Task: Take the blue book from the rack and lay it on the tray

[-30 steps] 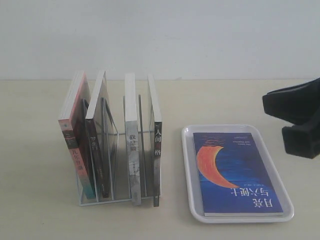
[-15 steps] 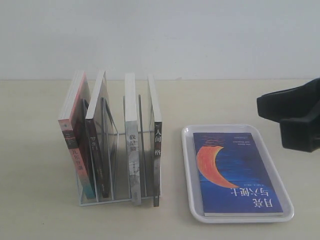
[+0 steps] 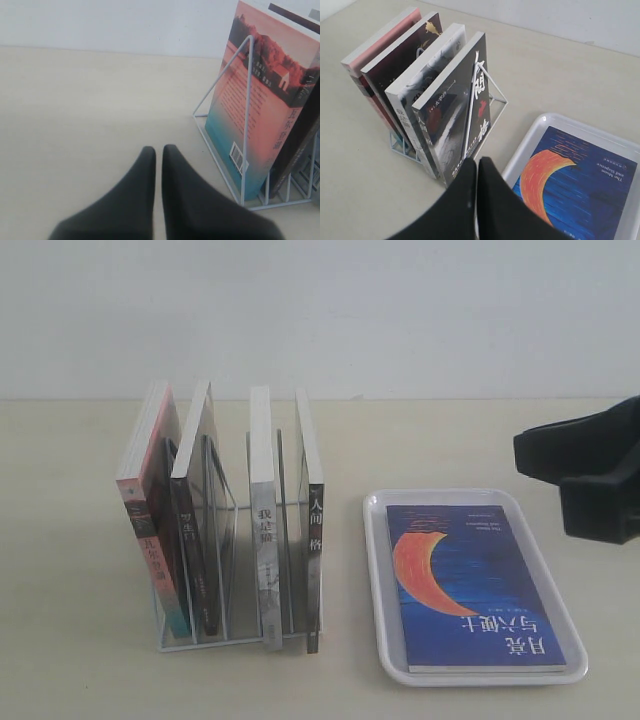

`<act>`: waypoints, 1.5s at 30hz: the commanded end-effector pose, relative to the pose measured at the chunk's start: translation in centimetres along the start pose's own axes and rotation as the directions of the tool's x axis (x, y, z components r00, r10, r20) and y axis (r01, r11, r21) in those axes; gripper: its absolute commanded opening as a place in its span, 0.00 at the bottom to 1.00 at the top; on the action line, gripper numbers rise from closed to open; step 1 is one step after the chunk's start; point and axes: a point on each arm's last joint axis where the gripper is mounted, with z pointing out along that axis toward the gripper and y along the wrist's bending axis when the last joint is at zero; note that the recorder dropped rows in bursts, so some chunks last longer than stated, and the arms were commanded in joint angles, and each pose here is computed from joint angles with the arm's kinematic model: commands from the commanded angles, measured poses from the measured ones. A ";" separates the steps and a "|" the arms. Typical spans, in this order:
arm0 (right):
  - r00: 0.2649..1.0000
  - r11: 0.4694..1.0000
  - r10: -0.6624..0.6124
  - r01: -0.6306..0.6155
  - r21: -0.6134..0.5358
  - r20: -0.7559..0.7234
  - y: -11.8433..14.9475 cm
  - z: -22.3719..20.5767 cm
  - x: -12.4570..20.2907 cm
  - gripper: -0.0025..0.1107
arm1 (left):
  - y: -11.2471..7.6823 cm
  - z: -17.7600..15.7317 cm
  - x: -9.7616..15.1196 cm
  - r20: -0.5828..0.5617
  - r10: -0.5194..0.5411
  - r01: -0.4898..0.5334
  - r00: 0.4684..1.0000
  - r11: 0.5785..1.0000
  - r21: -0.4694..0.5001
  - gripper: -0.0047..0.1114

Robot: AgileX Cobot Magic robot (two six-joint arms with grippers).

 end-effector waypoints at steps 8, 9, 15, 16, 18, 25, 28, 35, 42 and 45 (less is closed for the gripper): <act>1.000 1.000 0.003 -0.003 0.003 -0.001 -0.1 -0.2 0.0 0.02 | 0.0 0.0 0.0 0.005 -0.002 0.002 1.000 1.000 -0.003 0.08; 1.000 1.000 0.003 -0.003 0.004 0.001 -0.1 -0.2 0.0 0.02 | 0.0 0.0 0.0 0.005 -0.002 0.002 1.000 1.000 -0.003 0.08; 0.999 0.999 -0.035 0.035 0.005 -0.003 0.0 -0.1 0.0 0.02 | 0.0 0.0 0.0 0.005 -0.002 0.002 1.000 1.000 -0.003 0.08; 0.999 0.999 -0.041 0.041 0.007 -0.014 0.0 -0.1 0.1 0.02 | 0.0 0.0 0.0 0.005 -0.002 0.002 1.000 1.000 -0.003 0.08; 0.999 0.999 -0.039 0.039 0.009 -0.037 -0.2 0.1 0.7 0.02 | 0.0 0.0 0.0 0.005 -0.002 0.002 1.000 1.000 -0.003 0.08; 0.996 0.994 0.086 -0.083 0.074 -0.038 -1.8 0.9 7.3 0.02 | 0.0 0.0 0.0 0.005 -0.002 0.002 1.000 1.000 -0.003 0.08; 0.983 0.973 0.170 -0.179 0.146 0.072 -3.0 0.1 10.1 0.02 | 0.0 0.0 0.0 0.005 -0.002 0.002 1.000 1.000 -0.003 0.08; 0.909 0.907 0.197 -0.311 0.284 0.366 -4.7 -1.8 15.1 0.02 | 0.0 0.0 0.0 0.005 -0.002 0.002 1.000 1.000 -0.003 0.08; 0.875 0.879 0.154 -0.333 0.341 0.459 -4.8 -2.9 15.9 0.02 | 0.0 0.0 0.0 0.005 -0.002 0.002 1.000 1.000 -0.003 0.08; 0.893 0.881 0.119 -0.297 0.369 0.435 -4.7 -3.1 16.3 0.02 | 0.0 0.0 0.0 0.005 -0.002 0.002 1.000 1.000 -0.003 0.08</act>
